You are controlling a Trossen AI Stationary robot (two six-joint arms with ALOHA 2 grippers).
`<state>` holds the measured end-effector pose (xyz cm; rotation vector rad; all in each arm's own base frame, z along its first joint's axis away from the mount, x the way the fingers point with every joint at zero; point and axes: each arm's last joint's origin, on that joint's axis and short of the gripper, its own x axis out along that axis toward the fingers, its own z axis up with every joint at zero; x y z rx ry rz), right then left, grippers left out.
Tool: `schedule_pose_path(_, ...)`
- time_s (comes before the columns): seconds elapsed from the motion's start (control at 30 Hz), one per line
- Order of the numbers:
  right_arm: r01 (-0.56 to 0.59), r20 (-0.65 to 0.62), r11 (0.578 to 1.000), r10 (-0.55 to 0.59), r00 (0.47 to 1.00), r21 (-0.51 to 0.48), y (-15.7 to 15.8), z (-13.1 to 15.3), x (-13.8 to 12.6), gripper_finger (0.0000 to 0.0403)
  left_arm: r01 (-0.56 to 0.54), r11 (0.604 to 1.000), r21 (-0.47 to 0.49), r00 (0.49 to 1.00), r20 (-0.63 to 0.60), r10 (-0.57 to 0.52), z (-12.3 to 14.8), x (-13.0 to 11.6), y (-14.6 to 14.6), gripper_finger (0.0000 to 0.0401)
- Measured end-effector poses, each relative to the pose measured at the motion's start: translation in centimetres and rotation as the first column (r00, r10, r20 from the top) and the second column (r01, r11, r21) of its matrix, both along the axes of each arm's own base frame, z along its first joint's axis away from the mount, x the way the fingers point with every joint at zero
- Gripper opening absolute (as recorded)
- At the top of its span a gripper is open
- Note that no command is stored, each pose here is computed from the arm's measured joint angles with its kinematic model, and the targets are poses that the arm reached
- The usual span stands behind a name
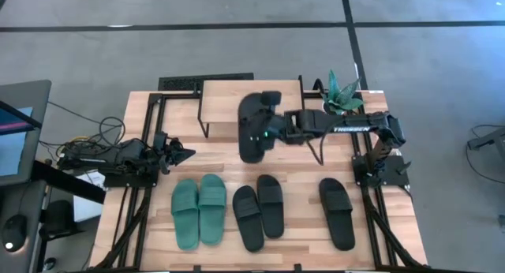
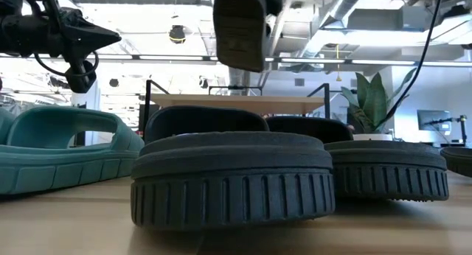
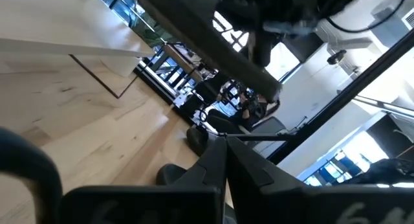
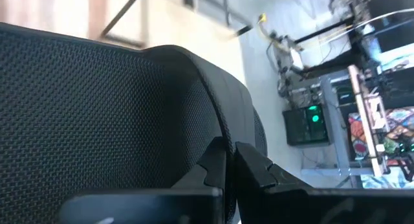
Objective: Pick and place slides into the shelf
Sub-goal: Put the black slide on the shelf
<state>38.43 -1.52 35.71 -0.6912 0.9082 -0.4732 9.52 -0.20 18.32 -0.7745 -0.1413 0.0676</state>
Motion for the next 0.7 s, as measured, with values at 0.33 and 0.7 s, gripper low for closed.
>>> schedule_pose_path(0.33,-0.066,0.104,0.995,0.073,0.992,-0.069,-5.6,1.6,1.0,0.0001,-0.050,0.999,0.020,0.999,-0.003,0.050,0.0,0.0,0.1,0.0000)
schedule_pose_path(0.7,-0.108,0.055,0.984,0.117,0.992,-0.141,-8.5,-2.8,5.0,0.0001,-0.115,0.993,0.020,0.993,-0.003,0.115,0.0,-0.1,0.3,0.0000)
